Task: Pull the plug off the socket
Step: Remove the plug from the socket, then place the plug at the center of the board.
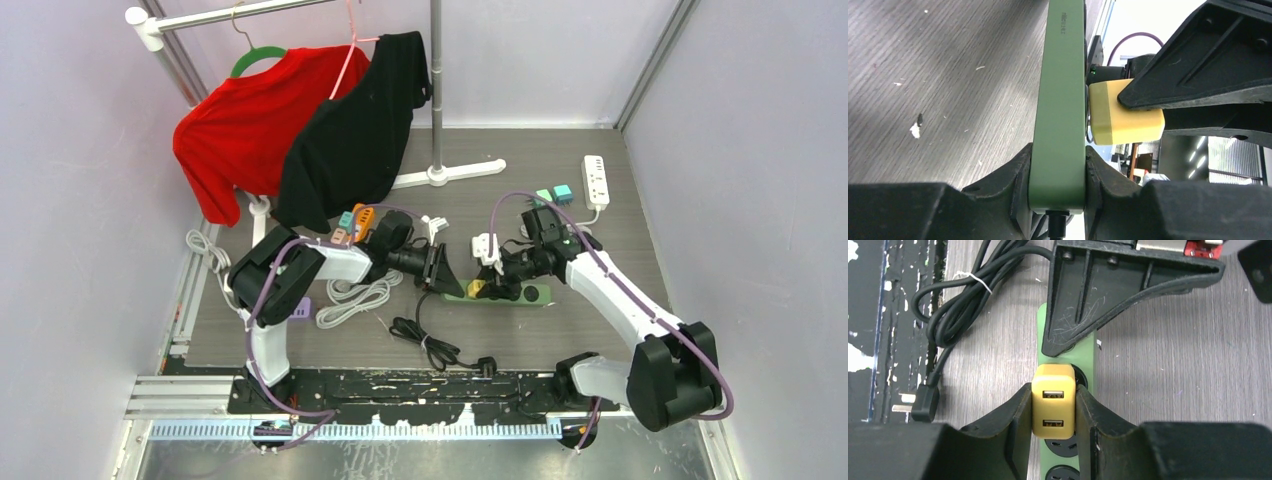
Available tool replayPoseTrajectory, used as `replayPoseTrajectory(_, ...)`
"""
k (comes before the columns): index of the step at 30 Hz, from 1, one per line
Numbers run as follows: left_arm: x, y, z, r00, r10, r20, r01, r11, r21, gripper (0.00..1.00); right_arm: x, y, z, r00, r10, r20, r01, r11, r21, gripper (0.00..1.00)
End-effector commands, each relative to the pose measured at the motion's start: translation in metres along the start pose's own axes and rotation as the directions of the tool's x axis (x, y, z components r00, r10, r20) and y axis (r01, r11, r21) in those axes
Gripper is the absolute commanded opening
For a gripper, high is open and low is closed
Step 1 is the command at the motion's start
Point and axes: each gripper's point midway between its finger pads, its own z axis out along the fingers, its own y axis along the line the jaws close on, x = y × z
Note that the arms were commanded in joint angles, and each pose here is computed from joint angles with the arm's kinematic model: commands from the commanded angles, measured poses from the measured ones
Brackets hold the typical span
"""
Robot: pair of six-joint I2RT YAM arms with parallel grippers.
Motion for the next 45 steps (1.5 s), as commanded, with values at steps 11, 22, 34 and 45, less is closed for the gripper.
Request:
replayPoseTrajectory(11, 0.003, 0.054, -0.011, 0.996, -0.055, 0.074, 0.069, 0.976, -0.208, 0.00, -0.071, -0.030, -0.033, 0.981, 0.050, 0.188, -0.076, 0.988, 0.134, 0.01)
replayPoseTrajectory(22, -0.008, 0.022, -0.017, 0.986, 0.095, 0.136, -0.075, 0.986, -0.150, 0.00, -0.018, -0.144, -0.110, 0.634, 0.592, 0.498, -0.767, 0.566, 0.304, 0.02)
replayPoseTrajectory(34, -0.010, 0.004, -0.015, 0.971, 0.176, 0.163, -0.156, 0.980, -0.124, 0.00, 0.057, -0.248, -0.149, 0.447, 0.648, 0.616, -0.879, 0.192, 0.436, 0.13)
replayPoseTrajectory(45, -0.007, -0.006, -0.022, 0.958, 0.211, 0.194, -0.187, 0.973, -0.137, 0.00, 0.109, -0.283, -0.108, 0.405, 0.788, 0.465, -0.862, 0.158, 0.482, 0.32)
